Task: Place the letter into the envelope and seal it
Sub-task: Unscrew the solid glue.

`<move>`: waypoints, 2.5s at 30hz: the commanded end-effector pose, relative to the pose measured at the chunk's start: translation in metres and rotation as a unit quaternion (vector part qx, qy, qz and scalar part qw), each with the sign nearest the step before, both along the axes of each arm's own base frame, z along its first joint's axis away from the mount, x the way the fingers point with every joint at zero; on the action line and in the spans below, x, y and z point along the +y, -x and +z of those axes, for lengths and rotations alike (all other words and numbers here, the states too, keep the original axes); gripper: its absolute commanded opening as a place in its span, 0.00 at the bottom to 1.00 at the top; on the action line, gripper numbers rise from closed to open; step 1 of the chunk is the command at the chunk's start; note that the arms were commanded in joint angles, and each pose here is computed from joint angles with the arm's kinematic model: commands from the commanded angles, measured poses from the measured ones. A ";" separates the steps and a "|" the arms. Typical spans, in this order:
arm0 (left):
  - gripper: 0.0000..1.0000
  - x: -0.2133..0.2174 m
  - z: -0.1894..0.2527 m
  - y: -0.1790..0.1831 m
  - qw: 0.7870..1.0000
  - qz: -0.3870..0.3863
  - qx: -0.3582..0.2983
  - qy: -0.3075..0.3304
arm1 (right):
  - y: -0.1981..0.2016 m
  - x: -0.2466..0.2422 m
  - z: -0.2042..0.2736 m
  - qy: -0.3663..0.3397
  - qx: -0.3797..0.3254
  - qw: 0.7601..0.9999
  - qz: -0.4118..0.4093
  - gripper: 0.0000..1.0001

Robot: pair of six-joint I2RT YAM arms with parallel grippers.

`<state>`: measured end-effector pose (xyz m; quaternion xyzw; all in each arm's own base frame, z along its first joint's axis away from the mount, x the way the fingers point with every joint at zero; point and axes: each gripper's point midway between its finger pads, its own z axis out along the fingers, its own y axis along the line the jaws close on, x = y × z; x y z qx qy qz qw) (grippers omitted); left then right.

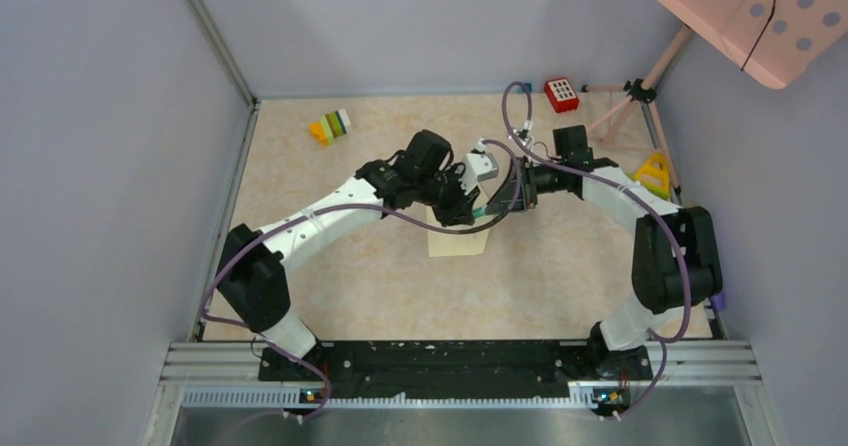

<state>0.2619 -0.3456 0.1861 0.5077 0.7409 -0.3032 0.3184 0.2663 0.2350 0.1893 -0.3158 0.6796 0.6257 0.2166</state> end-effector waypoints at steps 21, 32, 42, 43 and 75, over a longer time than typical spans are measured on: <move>0.00 -0.020 0.015 0.077 0.964 -0.188 0.162 0.095 | 0.065 -0.028 0.033 -0.083 -0.413 0.904 0.076 0.99; 0.00 -0.010 0.029 0.062 0.979 -0.171 0.087 0.067 | 0.002 -0.050 0.004 0.241 -0.342 0.908 -0.004 0.99; 0.00 0.006 0.040 0.020 0.993 -0.065 0.036 0.087 | -0.050 -0.083 0.102 0.207 -0.414 0.816 -0.346 0.99; 0.00 0.008 0.043 0.016 0.993 -0.056 0.036 0.096 | -0.048 -0.091 0.114 0.193 -0.430 0.796 -0.380 0.99; 0.00 0.001 0.059 0.083 0.944 -0.223 0.183 0.158 | 0.095 0.012 0.075 0.003 -0.593 0.801 0.079 0.82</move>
